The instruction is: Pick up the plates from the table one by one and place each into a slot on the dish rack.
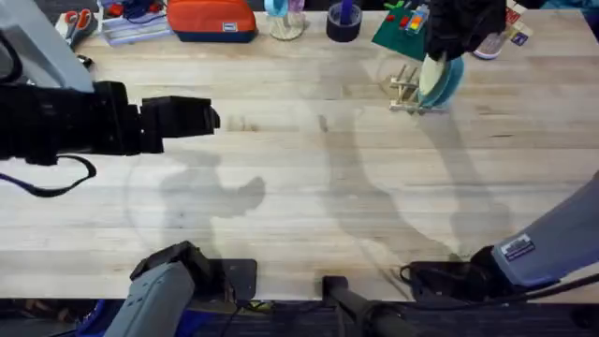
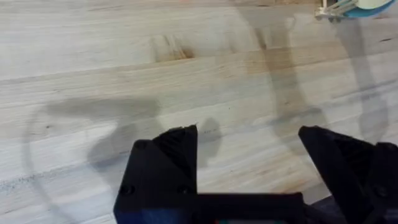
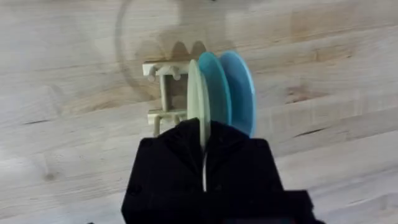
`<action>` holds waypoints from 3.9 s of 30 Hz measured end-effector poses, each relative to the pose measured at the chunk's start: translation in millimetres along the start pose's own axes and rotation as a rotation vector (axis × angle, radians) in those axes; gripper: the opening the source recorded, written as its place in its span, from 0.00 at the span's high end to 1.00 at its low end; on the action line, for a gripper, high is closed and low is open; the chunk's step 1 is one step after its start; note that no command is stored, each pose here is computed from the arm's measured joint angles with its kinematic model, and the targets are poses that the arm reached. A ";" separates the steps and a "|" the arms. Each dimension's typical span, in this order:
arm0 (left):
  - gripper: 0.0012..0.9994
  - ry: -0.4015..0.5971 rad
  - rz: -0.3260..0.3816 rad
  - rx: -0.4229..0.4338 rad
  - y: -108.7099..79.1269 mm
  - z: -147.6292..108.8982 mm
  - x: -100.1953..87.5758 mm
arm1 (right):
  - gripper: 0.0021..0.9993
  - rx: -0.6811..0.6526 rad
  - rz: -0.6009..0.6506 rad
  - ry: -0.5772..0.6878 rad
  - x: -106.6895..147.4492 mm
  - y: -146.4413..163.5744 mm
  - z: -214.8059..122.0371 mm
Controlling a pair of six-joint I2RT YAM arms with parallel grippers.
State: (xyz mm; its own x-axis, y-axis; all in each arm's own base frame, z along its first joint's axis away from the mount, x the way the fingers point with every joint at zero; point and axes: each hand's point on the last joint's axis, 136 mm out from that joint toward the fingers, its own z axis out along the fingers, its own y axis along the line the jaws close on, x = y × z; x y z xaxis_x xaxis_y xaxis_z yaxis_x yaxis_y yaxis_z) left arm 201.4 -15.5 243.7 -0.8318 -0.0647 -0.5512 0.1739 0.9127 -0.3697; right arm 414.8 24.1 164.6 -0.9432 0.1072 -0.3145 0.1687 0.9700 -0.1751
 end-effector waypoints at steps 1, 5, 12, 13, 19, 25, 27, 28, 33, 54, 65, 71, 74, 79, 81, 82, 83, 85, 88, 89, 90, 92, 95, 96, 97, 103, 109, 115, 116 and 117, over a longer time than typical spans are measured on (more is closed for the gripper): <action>0.01 0.000 0.000 0.000 0.0 0.0 0.0 | 0.97 0.000 -0.001 0.000 0.0 0.0 -0.1; 0.00 0.000 0.000 0.000 0.0 0.0 0.0 | 0.97 0.000 -0.014 -0.003 -0.7 0.1 -0.1; 0.00 0.000 0.000 0.000 0.0 0.0 0.0 | 0.97 -0.001 -0.039 -0.007 -1.6 0.4 -0.1; 0.00 0.000 0.000 0.000 0.0 0.0 0.0 | 0.97 -0.002 -0.043 -0.008 -1.8 0.4 -0.1; 0.00 0.000 0.000 0.000 0.0 0.0 0.0 | 0.97 -0.002 -0.050 -0.008 -1.9 0.5 -0.1; 0.00 0.000 0.000 0.000 0.0 0.0 0.0 | 0.97 -0.002 -0.065 -0.008 -1.9 0.6 -0.1; 0.00 0.000 0.000 0.000 0.0 0.0 0.0 | 0.97 -0.002 -0.071 -0.008 -1.9 0.6 -0.1; 0.00 0.000 0.000 0.000 0.0 0.0 0.0 | 0.97 -0.002 -0.073 -0.008 -1.9 0.6 -0.1; 0.01 0.000 0.000 0.000 0.0 0.0 0.0 | 0.97 -0.002 -0.080 -0.008 -1.9 0.6 -0.1; 0.01 0.000 0.000 0.000 0.0 0.0 -0.1 | 0.97 -0.004 -0.082 -0.017 -3.0 2.4 5.4; 0.00 0.000 0.000 0.000 0.0 0.0 0.0 | 0.97 0.005 -0.097 0.028 12.9 3.3 23.9; 0.01 0.000 0.000 0.000 0.0 0.0 0.0 | 0.97 0.004 -0.095 0.020 10.9 4.0 24.9; 0.00 0.000 0.000 0.000 0.0 0.0 0.0 | 0.97 0.007 -0.099 0.032 11.9 5.5 30.9; 0.00 0.000 0.000 0.000 0.0 0.0 0.0 | 0.97 0.011 -0.103 0.045 12.5 7.4 38.6; 0.01 0.000 0.000 0.000 0.0 0.0 0.0 | 0.97 0.011 -0.103 0.044 12.3 7.4 38.6; 0.01 0.000 0.000 0.000 0.0 0.0 0.0 | 0.97 0.012 -0.103 0.045 12.4 7.4 38.6; 0.00 0.000 0.000 0.000 0.0 0.0 0.0 | 0.97 0.012 -0.103 0.045 12.5 7.4 38.6; 0.00 0.000 0.000 0.000 0.0 0.0 0.0 | 0.97 0.011 -0.103 0.045 12.4 7.4 38.6; 0.00 0.000 0.000 0.000 0.0 0.0 0.0 | 0.97 0.012 -0.103 0.045 12.5 7.4 38.6; 0.00 0.000 0.000 0.000 0.0 0.0 0.0 | 0.97 0.012 -0.103 0.045 12.6 7.3 38.6; 0.01 0.000 0.000 0.000 0.0 0.0 0.0 | 0.97 0.012 -0.103 0.045 12.5 7.4 38.6; 0.01 0.000 0.000 0.000 0.0 0.0 0.0 | 0.97 0.012 -0.104 0.046 12.8 7.3 38.8; 0.01 0.000 0.000 0.000 0.0 0.0 0.0 | 0.97 0.012 -0.104 0.046 12.9 7.3 38.6; 0.00 0.000 0.000 0.000 0.0 0.0 0.0 | 0.97 0.012 -0.104 0.047 12.9 7.3 38.7; 0.00 0.000 0.000 0.000 0.0 0.0 0.0 | 0.97 0.012 -0.104 0.046 12.9 7.3 38.6; 0.01 0.000 0.000 0.000 0.0 0.0 0.0 | 0.97 0.012 -0.104 0.046 12.9 7.3 38.6; 0.01 0.000 0.000 0.000 0.0 0.0 0.0 | 0.97 0.012 -0.104 0.046 12.9 7.3 38.6; 0.01 0.000 0.000 0.000 0.0 0.0 0.0 | 0.92 0.013 -0.105 0.050 13.8 6.9 38.6; 0.01 0.000 0.000 0.000 0.0 0.0 0.0 | 0.91 0.014 -0.105 0.052 14.3 6.8 38.5; 0.00 0.000 0.000 0.000 0.0 0.0 0.0 | 0.89 0.014 -0.106 0.057 15.4 6.6 38.6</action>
State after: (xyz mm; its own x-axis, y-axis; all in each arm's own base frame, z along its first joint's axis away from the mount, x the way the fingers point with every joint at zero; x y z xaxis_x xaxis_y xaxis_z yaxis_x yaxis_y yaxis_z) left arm 201.4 -15.5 243.7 -0.8318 -0.0647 -0.5512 0.1739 0.9127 -0.3697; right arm 412.5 23.7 122.5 -0.9706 0.0165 -0.2402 0.0704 0.9734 -0.2178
